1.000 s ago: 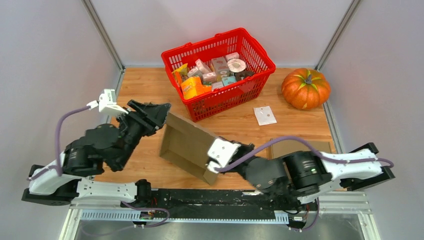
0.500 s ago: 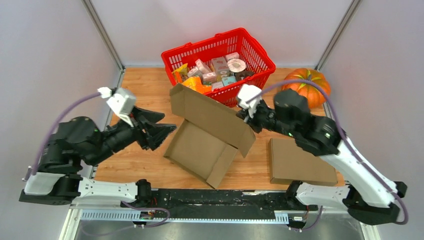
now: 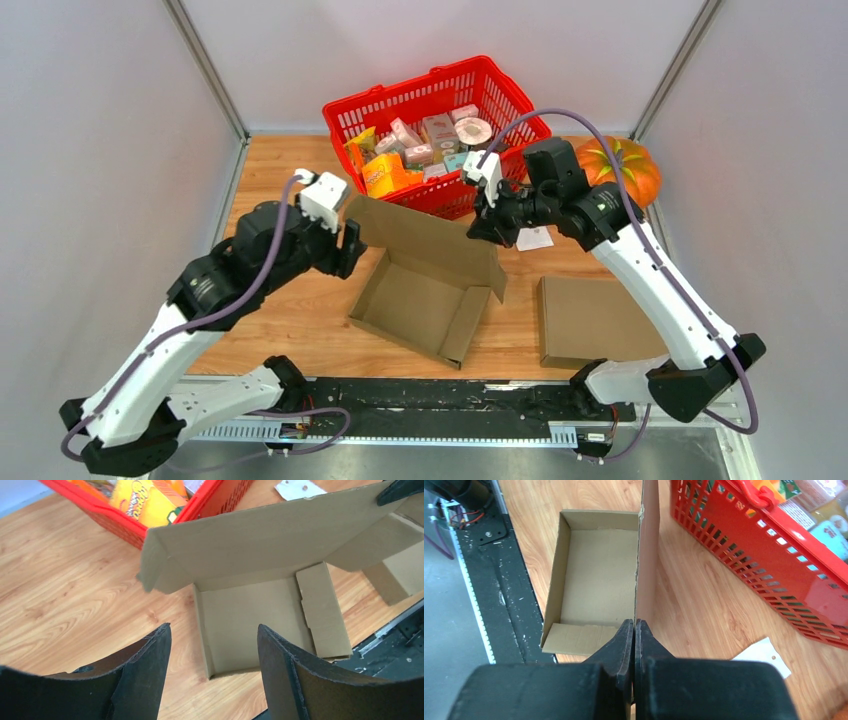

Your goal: Fold the paper box

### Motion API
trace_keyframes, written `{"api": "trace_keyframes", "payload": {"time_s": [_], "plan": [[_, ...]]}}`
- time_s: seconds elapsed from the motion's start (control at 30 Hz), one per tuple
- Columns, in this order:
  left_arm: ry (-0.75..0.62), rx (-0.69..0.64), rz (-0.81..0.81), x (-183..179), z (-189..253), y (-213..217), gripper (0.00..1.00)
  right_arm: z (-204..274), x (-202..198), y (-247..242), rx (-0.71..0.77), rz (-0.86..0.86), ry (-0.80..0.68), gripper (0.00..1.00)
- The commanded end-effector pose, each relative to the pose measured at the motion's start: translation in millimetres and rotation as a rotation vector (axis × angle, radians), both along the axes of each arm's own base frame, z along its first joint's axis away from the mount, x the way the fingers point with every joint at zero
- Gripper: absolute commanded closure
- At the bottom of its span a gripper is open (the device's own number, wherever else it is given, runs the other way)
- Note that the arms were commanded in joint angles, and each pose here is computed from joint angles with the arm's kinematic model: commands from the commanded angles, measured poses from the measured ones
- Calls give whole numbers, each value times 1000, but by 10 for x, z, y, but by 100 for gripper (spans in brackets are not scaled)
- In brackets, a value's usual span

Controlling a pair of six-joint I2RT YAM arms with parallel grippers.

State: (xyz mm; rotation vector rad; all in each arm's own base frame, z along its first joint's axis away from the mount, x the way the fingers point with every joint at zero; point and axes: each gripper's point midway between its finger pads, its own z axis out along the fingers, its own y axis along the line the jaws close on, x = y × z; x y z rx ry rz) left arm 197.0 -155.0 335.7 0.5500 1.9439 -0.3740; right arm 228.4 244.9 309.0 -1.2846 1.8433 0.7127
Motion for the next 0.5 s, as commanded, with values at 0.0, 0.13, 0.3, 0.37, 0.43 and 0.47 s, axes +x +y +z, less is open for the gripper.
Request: {"api": "trace_keyframes", "payload": {"time_s": [0.0, 0.13, 0.3, 0.37, 0.43, 0.47], "plan": [[-68, 49, -54, 269, -54, -197, 28, 101, 27, 73, 51, 62, 23, 100], [-108, 47, 86, 666, -75, -38, 27, 116, 45, 81, 65, 75, 36, 100], [-34, 52, 106, 918, -209, 42, 30, 112, 85, 33, 72, 73, 42, 100], [-1, 57, 113, 969, -306, 65, 31, 119, 93, 37, 82, 82, 48, 100], [-3, 55, 117, 980, -360, 85, 30, 137, 94, 42, 94, 93, 49, 100], [-7, 43, 112, 990, -358, 86, 30, 117, 109, 42, 94, 94, 55, 100]]}}
